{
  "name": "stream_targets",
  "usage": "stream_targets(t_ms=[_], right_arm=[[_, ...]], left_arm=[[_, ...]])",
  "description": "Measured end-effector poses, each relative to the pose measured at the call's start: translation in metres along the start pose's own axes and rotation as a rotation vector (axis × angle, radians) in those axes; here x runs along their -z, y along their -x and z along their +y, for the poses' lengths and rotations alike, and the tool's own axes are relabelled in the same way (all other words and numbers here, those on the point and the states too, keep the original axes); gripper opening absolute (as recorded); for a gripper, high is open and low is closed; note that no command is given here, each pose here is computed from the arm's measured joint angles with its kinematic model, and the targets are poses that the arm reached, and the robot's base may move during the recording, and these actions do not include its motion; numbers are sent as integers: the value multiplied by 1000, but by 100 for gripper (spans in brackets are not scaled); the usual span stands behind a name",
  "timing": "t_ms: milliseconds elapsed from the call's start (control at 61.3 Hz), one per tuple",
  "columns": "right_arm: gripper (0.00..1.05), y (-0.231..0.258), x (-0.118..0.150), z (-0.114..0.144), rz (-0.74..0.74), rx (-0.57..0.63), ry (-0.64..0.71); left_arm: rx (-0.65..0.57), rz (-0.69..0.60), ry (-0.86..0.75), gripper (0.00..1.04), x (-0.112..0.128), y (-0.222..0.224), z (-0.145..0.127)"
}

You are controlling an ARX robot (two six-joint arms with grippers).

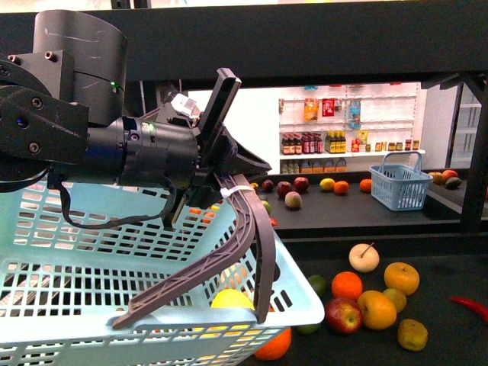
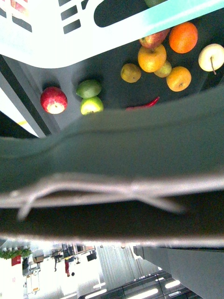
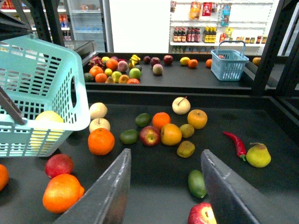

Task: Pick lemon from shelf

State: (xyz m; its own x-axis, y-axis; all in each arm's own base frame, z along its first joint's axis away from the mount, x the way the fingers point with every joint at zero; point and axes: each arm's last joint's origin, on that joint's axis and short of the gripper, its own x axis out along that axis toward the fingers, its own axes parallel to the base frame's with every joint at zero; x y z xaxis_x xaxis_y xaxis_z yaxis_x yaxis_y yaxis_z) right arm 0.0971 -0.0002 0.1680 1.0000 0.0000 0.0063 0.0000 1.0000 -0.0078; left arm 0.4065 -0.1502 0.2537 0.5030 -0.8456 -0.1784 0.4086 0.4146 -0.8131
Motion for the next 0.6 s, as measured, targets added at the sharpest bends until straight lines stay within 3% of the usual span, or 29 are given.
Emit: stream_targets(t_ms=[310, 604], right_arm=[[103, 0, 0, 0, 0, 0, 0], [102, 0, 0, 0, 0, 0, -1]], left_arm=[[0, 0, 0, 7, 0, 0, 0], [5, -38, 1, 7, -1, 0, -1]])
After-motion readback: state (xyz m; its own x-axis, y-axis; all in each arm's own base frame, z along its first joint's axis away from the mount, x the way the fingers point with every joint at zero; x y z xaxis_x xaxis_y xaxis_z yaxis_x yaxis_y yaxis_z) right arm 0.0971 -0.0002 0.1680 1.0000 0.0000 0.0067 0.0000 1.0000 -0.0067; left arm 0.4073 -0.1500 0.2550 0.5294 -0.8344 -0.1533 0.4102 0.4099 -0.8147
